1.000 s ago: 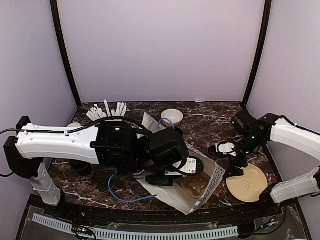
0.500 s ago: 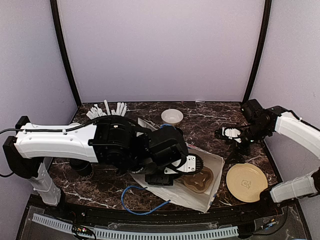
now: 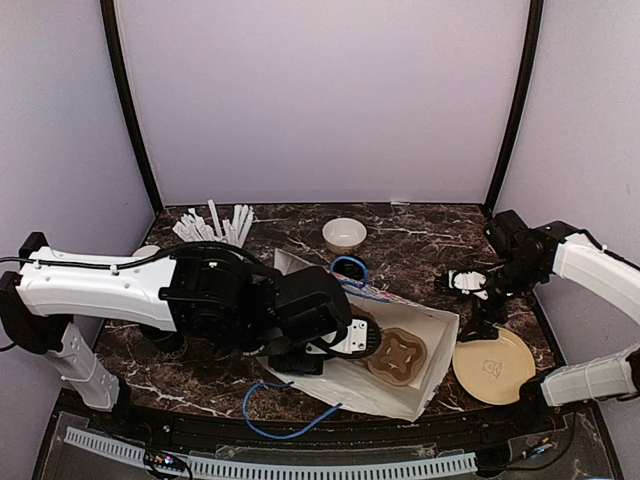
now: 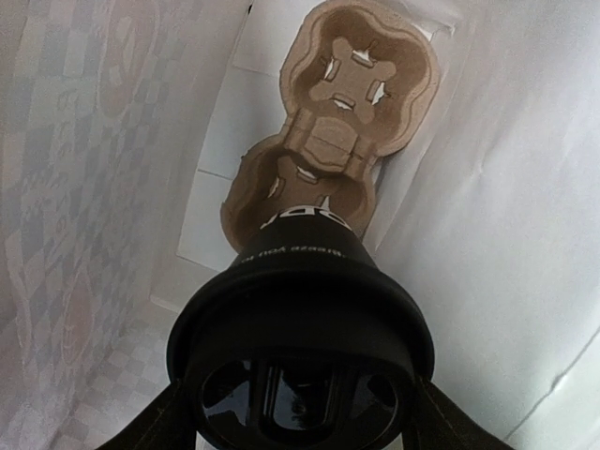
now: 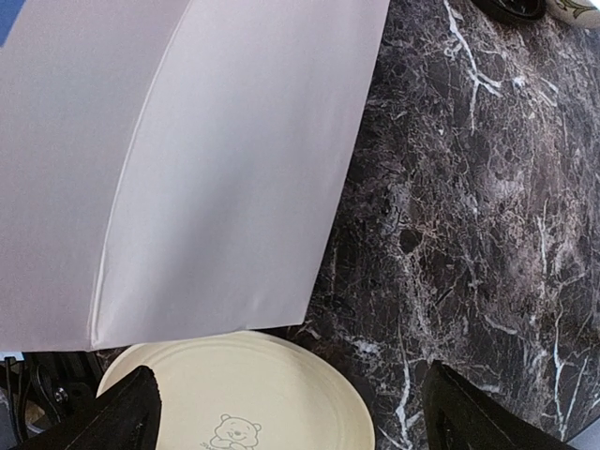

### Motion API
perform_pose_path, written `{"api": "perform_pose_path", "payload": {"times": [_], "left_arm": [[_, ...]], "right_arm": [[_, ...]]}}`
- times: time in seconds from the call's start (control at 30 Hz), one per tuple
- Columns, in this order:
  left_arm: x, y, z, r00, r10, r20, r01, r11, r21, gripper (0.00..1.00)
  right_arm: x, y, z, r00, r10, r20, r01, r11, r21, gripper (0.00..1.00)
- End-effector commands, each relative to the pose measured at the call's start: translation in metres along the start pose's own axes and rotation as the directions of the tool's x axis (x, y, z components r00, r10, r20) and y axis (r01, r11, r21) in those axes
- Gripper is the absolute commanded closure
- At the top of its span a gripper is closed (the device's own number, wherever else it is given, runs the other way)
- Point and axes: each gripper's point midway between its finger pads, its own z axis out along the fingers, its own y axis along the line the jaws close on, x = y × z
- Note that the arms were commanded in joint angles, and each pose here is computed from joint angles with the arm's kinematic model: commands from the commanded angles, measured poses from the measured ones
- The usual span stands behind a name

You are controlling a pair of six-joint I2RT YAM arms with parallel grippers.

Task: Pack the takeout coffee

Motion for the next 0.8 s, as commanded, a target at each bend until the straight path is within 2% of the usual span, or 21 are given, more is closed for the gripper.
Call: {"api": "perform_pose_path", "payload": {"times": [0.0, 0.17, 0.57, 0.77], "left_arm": [[-0.001, 0.018, -0.004, 0.999, -0.018, 0.043, 0.021, 0.998, -0.062, 0.62], [-0.006, 0.026, 0.001, 0.996, -0.022, 0.088, 0.029, 0.996, -0.082, 0.63], [-0.01, 0.028, 0.014, 0.993, 0.058, 0.1, -0.046, 0.992, -0.117, 0.64], [-0.006, 0.022, 0.024, 0.994, 0.066, 0.092, -0.058, 0.995, -0.081, 0.64]], "right_arm": [[-0.012, -0.005, -0.006, 1.0, 0.0, 0.032, 0.0, 1.0, 0.002, 0.02], [-0.023, -0.009, -0.007, 0.999, -0.007, 0.051, 0.007, 1.0, -0.014, 0.04], [-0.037, -0.003, 0.005, 0.998, -0.028, 0.053, 0.031, 0.998, -0.055, 0.05], [-0.039, -0.003, 0.006, 0.998, -0.024, 0.058, 0.028, 0.998, -0.062, 0.05]]}}
